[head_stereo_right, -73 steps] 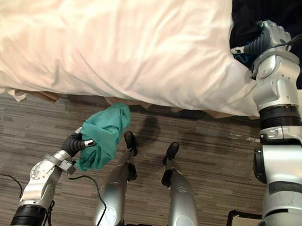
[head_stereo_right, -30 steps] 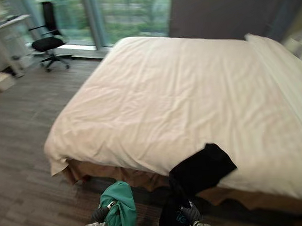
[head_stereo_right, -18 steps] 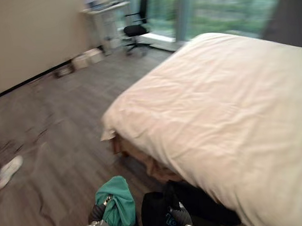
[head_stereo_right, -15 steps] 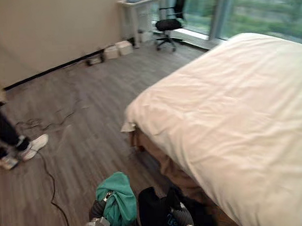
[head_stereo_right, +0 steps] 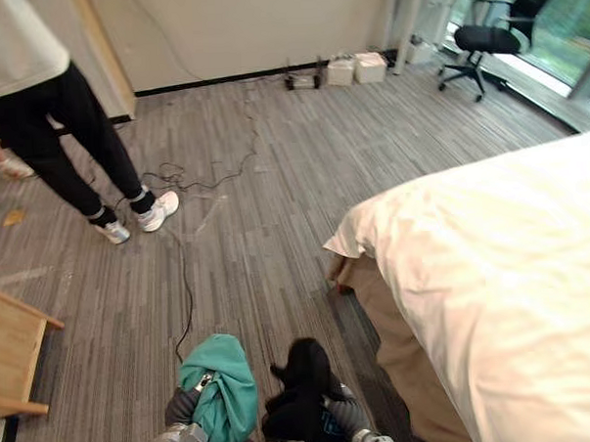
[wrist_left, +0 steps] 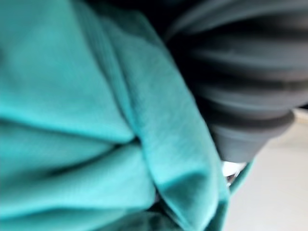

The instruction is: Tidy the bed and pick cloth on bed and put in laundry

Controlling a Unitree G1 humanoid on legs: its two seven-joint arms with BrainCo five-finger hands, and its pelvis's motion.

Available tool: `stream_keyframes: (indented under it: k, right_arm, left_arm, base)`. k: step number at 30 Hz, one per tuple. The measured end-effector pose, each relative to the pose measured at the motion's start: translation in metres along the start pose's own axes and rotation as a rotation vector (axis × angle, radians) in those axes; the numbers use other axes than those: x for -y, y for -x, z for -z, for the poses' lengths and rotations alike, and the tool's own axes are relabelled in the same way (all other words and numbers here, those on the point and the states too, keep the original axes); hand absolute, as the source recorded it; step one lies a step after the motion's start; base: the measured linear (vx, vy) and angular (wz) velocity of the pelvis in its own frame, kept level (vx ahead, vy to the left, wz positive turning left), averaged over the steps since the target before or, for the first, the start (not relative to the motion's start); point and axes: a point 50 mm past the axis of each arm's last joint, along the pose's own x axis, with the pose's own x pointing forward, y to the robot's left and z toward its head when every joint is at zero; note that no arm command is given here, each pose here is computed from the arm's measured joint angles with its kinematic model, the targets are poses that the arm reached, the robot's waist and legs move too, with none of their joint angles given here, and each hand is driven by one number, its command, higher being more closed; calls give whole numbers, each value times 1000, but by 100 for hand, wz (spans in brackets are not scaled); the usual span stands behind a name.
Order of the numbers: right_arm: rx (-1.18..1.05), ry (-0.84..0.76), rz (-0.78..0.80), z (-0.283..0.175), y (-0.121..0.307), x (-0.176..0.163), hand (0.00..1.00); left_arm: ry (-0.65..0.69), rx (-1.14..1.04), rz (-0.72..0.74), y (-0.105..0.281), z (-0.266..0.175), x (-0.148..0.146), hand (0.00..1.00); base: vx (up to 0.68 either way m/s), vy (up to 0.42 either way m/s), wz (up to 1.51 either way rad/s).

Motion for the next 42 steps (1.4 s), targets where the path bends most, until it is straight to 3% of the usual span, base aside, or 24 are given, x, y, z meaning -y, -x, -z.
stream_keyframes:
  k: [8,9,15,21,28,33,42]
  right_arm:
    - [22,33,41,-4,3,1,100]
    - [3,-21,41,5,6,-1,100]
    - [5,-20,43,4,5,0,100]
    - [-6,-47,125,-1,-8,16,100]
    - [-58,-130,192,-4,-18,31,100]
    - [-86,-74,282,-9,-18,56,100]
    - [-28,-50,285,-8,-10,63,100]
  left_arm:
    - [-35,-29,78,3,7,11,100]
    - [-109,-36,155,5,4,14,100]
    - [-113,-38,155,5,4,14,100]
    - [-254,-77,196,12,20,17,100]
    - [-331,-69,248,13,22,21,100]
    - [-373,-66,259,7,21,25,100]
    - [-426,-63,213,-7,13,9,100]
  base:
    - [91,-79,58]
    - [30,-18,11]
    - [0,0,0]
    - [27,-25,-5]
    - [21,-49,-7]
    - [81,43,14]
    - [197,-99,33]
